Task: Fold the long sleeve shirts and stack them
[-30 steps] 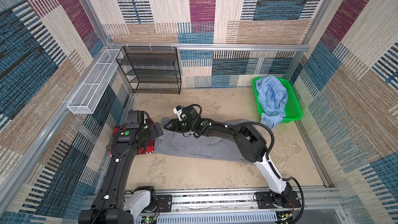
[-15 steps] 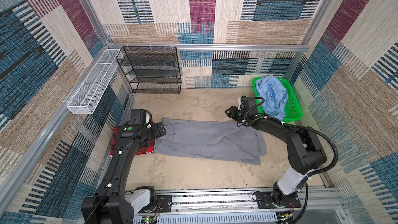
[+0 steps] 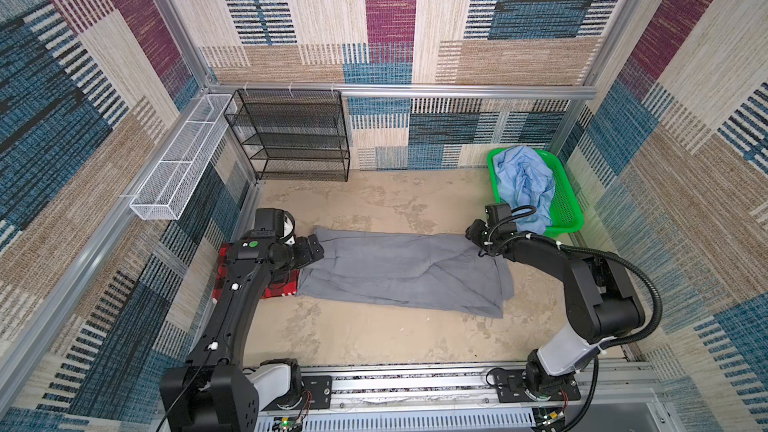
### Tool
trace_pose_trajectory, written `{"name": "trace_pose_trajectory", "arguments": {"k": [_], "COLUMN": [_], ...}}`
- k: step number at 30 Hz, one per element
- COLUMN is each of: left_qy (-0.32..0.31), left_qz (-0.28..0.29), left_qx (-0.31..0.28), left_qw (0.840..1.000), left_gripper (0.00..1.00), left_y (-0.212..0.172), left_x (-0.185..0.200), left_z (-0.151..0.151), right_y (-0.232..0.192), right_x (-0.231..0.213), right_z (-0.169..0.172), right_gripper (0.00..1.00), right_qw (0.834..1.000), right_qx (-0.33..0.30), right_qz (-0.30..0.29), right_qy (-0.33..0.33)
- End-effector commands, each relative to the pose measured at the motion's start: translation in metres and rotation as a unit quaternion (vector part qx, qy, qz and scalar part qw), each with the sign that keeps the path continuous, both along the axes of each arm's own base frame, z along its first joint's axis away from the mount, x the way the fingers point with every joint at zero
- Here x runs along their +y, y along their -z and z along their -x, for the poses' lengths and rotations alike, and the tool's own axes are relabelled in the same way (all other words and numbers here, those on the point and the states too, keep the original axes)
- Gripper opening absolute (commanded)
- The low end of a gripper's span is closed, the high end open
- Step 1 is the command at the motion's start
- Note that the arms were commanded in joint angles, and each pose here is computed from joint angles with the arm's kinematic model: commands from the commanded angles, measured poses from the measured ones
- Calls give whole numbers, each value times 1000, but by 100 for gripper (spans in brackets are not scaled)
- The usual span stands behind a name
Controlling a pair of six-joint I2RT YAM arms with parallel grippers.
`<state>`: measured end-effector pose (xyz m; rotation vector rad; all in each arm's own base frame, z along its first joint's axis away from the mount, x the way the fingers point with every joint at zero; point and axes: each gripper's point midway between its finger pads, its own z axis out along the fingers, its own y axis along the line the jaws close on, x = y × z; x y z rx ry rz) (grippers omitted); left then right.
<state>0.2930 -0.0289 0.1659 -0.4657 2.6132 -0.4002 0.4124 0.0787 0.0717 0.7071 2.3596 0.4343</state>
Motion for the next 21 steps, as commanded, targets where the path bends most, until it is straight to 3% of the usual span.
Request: {"name": "trace_pose_trajectory", "arguments": {"k": [1,8,12,21], "left_qy": [8,8,8,9], "left_qz": [1,3,3,2], "left_qx": [-1,-1,-1,0], "left_qw": [1000,1000,1000,1000], "left_gripper": [98,98,97,97], "left_y": [1,0,1,1], "left_x": [-2,-2,-2,-2], "left_z": [0,-1,0,1], "right_y": [-12,-18,-4,16], "right_x": [-6,9,1,11], "right_z": [0,-8,5,-3], "right_gripper": [52,51,53,51], "right_qw": [999,999,1000,999], "right_qx": [-26,-38,-3,2], "right_qz": [-5,-23,-26,-50], "right_qy": [23,-20,17,7]}}
